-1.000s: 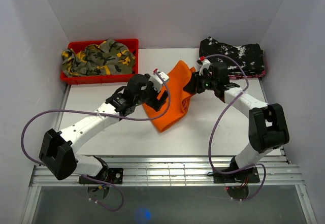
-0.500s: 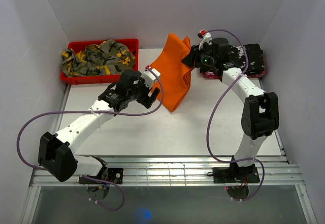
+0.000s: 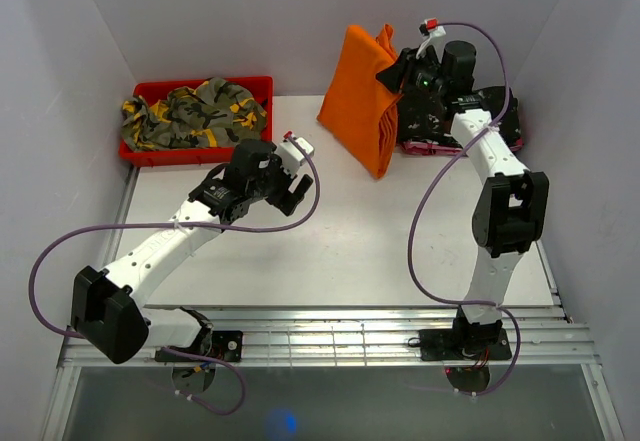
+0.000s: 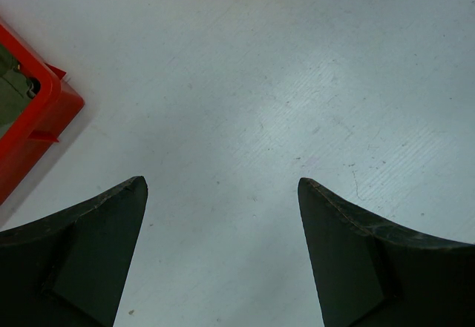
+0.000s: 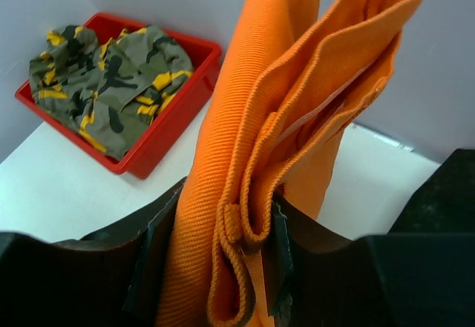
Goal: Fold and stack the trousers
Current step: Neatly place the folded trousers to the corner
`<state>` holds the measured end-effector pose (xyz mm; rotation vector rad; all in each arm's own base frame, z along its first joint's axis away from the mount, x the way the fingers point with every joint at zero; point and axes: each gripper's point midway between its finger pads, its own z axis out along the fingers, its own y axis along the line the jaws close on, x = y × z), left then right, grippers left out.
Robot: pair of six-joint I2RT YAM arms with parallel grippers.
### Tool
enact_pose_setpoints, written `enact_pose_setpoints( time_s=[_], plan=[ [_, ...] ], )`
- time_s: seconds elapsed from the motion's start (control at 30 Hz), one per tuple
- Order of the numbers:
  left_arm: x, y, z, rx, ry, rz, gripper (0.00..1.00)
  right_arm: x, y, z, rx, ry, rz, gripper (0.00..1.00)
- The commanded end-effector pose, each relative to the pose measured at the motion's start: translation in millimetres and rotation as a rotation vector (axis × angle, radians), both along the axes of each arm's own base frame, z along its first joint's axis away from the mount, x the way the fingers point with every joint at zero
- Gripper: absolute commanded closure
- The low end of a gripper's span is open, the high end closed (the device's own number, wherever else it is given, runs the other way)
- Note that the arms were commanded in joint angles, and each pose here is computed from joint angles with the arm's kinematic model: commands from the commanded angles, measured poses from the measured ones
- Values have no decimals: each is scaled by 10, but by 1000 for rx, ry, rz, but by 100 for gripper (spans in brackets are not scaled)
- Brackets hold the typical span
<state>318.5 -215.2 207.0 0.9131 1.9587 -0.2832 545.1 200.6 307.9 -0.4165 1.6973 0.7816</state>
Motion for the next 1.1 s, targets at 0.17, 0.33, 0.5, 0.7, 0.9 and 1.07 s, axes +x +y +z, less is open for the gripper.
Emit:
enact_pose_setpoints(
  time_s=[0.17, 0.33, 0.5, 0.7, 0.9, 1.07],
  plan=[
    [-62, 55, 104, -10, -34, -15, 6, 366, -232, 1055, 82, -320, -66, 92],
    [-86, 83, 85, -3, -29, -10, 6, 472, -335, 1163, 146, -315, -106, 92],
    [-119, 88, 60, -7, -13, -11, 6, 492, -658, 1471, 310, -298, -169, 92],
    [-120, 60, 22, -7, 10, -18, 6, 457, -1189, 1748, 494, -256, -256, 92],
    [-101, 9, -25, -7, 36, -28, 6, 469, -1661, 1628, 552, -225, -345, 92],
    [-72, -5, -29, 1, 35, -33, 6, 505, -1934, 1113, 505, -113, -385, 92]
  ],
)
